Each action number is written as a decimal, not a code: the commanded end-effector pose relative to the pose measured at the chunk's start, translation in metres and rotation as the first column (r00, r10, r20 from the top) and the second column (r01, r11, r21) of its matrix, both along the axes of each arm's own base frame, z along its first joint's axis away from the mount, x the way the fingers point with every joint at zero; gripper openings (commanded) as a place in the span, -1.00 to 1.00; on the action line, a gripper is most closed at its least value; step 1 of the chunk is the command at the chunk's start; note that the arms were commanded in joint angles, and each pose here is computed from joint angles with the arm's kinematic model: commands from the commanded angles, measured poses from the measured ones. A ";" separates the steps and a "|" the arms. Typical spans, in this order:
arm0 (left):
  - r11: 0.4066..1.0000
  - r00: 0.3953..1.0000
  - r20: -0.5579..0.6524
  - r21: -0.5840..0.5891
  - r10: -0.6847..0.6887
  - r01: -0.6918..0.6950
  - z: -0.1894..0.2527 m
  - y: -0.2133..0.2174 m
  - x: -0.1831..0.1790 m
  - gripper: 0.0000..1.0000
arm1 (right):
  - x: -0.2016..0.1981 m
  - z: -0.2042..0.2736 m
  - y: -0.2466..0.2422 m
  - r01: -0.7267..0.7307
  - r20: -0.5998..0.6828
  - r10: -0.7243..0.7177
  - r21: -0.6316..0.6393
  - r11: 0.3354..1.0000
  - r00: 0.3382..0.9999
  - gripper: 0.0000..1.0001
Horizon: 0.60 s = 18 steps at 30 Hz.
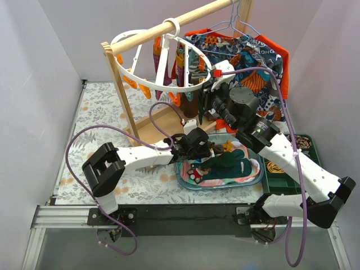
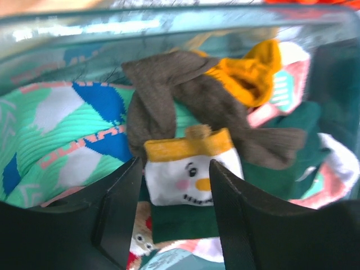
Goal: Clip the socks to the hanger
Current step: Adjust the sock in the bin, then pick up the sock from the bin.
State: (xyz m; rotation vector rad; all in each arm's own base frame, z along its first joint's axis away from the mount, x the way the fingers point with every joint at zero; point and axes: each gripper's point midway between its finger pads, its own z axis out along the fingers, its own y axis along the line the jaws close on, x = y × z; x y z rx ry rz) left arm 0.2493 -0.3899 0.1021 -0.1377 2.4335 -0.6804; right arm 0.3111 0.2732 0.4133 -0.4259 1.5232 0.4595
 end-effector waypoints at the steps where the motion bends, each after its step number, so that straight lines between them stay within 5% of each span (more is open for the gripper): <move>1: 1.000 0.999 -0.045 -0.007 -0.016 0.016 -0.003 -0.007 -0.006 -0.04 | 0.000 0.014 0.001 -0.010 0.034 0.009 0.039 0.999 0.999 -0.97; 12: 0.996 0.995 -0.063 0.018 -0.081 0.082 -0.018 -0.025 -0.012 -0.28 | 0.001 0.012 -0.001 -0.005 0.033 0.004 0.038 0.999 0.999 -0.97; 18: 0.995 0.994 -0.067 0.023 -0.091 0.092 -0.020 -0.027 -0.013 -0.75 | 0.002 0.010 -0.001 -0.005 0.030 0.004 0.035 0.999 1.000 -0.97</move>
